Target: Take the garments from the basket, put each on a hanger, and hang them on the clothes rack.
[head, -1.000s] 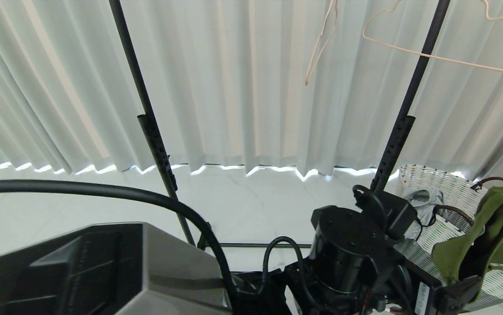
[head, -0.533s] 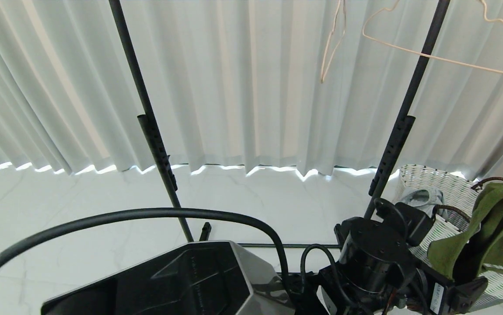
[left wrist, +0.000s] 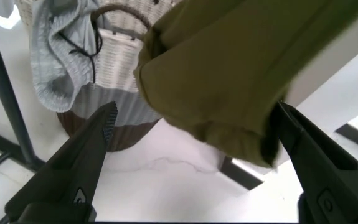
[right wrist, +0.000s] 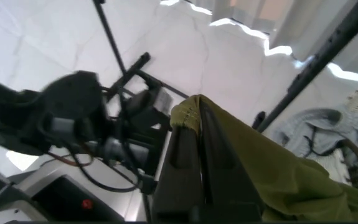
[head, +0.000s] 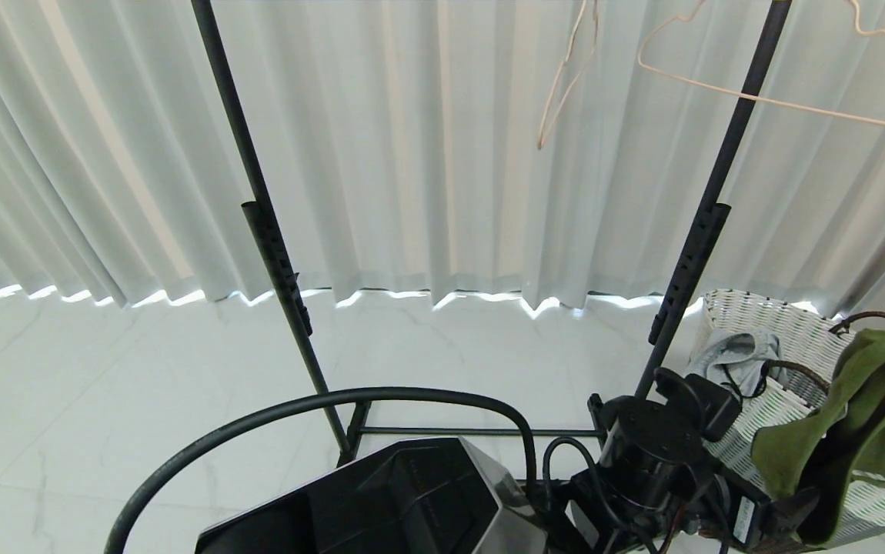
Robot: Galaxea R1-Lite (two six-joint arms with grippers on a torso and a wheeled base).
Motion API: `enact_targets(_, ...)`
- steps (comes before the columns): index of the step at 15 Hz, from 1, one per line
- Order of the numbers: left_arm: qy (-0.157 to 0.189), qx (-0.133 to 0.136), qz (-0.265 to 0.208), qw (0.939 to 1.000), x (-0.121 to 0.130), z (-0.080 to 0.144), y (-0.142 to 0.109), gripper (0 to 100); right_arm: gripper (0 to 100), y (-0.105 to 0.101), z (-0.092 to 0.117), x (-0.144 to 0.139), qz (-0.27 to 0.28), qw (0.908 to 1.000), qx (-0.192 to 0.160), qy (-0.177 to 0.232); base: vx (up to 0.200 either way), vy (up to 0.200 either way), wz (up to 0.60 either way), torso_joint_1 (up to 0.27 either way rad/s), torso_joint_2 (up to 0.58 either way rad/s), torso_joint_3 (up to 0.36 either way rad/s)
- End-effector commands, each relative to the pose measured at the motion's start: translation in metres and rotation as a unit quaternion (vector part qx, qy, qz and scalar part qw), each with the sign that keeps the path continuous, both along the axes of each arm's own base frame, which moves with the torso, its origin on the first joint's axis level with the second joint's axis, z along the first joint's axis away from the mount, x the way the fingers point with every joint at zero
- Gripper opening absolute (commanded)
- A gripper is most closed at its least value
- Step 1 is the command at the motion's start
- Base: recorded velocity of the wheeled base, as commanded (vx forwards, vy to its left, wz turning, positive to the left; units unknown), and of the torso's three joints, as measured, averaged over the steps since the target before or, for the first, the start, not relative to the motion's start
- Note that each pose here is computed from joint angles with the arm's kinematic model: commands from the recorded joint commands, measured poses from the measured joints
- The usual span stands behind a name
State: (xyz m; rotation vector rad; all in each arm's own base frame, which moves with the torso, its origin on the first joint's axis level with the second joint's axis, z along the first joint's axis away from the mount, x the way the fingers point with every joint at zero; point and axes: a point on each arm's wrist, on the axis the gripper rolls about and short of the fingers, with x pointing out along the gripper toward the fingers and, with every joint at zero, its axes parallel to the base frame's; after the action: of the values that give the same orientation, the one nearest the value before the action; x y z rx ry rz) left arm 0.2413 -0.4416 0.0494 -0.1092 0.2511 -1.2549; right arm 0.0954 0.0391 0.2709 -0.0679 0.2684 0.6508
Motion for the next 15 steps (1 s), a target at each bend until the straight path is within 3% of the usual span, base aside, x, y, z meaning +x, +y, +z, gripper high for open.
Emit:
enact_targets(1,0.002,0.004,0.001,1.0,0.001,-0.005,0.0,100,0,0.004,0.001,-0.001,0.019,0.9998,0.006,0.0,0.0,0.0,0.0,0.0,0.0,0.0)
enact_targets(6,-0.006,0.005,0.0,1.0,0.001,-0.005,0.0,100,0,0.005,0.002,-0.003,0.025,0.9997,0.007,-0.002,0.0,0.0,0.0,0.0,0.0,0.0)
enact_targets(7,-0.01,0.008,0.0,0.9999,0.001,-0.007,0.0,0,0,0.005,0.002,-0.003,0.025,0.9997,0.007,-0.002,0.0,0.0,0.0,0.0,0.0,0.0)
enact_targets(14,-0.032,0.025,0.012,0.9991,0.01,-0.015,0.006,0,0,0.004,0.005,-0.002,0.016,0.9997,0.015,-0.01,0.0,0.0,0.0,0.0,0.0,0.0)
enact_targets(15,-0.047,0.016,0.048,0.9976,0.013,-0.009,0.021,0,0,0.003,0.008,-0.001,0.01,0.9997,0.017,-0.016,0.0,0.0,0.0,0.0,0.0,0.0)
